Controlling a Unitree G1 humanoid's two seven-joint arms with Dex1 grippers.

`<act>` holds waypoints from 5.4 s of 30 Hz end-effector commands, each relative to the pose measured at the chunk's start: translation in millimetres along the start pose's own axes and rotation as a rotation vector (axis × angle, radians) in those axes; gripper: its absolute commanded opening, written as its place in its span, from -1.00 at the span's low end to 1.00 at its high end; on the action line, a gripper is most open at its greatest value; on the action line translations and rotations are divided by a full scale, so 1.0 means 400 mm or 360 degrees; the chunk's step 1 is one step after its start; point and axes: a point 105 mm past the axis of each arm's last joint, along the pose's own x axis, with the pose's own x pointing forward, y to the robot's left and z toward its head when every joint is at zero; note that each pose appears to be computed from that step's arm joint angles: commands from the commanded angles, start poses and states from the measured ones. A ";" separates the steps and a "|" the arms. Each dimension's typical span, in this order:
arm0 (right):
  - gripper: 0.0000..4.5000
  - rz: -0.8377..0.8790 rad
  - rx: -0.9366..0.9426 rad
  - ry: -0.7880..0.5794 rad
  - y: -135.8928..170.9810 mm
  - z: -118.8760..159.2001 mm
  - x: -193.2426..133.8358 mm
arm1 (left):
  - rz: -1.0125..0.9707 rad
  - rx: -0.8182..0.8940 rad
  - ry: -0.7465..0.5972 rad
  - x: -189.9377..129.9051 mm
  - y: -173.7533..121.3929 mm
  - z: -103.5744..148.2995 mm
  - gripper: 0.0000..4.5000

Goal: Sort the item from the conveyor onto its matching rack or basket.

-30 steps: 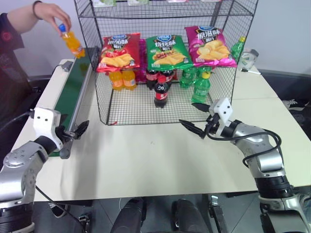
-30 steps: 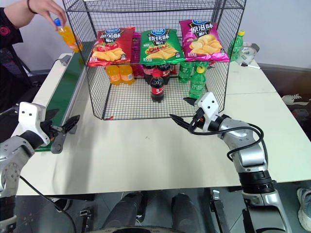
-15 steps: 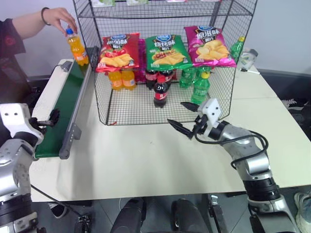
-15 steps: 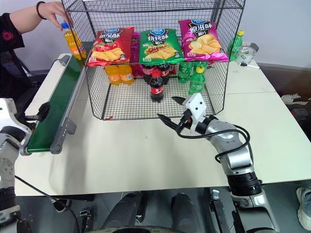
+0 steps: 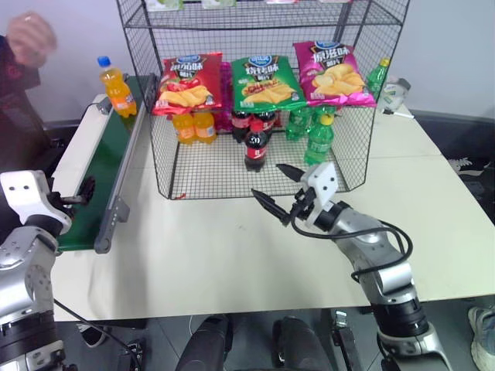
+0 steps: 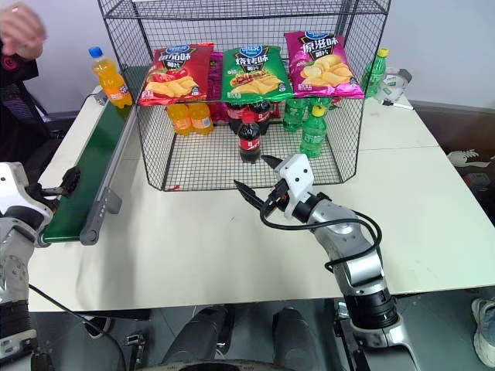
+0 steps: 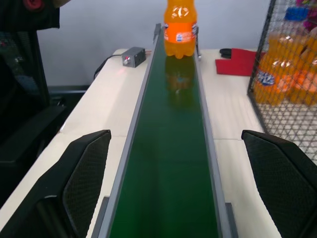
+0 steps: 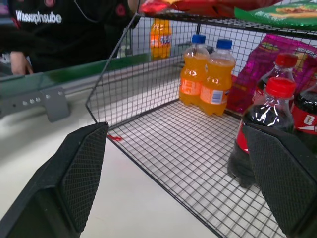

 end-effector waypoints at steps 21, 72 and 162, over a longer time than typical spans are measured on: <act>1.00 0.0089 0.0180 -0.0146 0.088 0.061 -0.005 | 0.0057 0.0036 -0.0132 0.001 0.022 0.031 0.96; 1.00 0.0165 0.0219 -0.0164 0.093 0.059 0.015 | -0.0065 -0.0002 -0.0123 -0.004 -0.012 0.039 0.96; 1.00 -0.0129 -0.0097 -0.0162 -0.050 0.089 -0.041 | -0.0503 -0.0016 -0.0333 0.200 -0.494 -0.003 0.96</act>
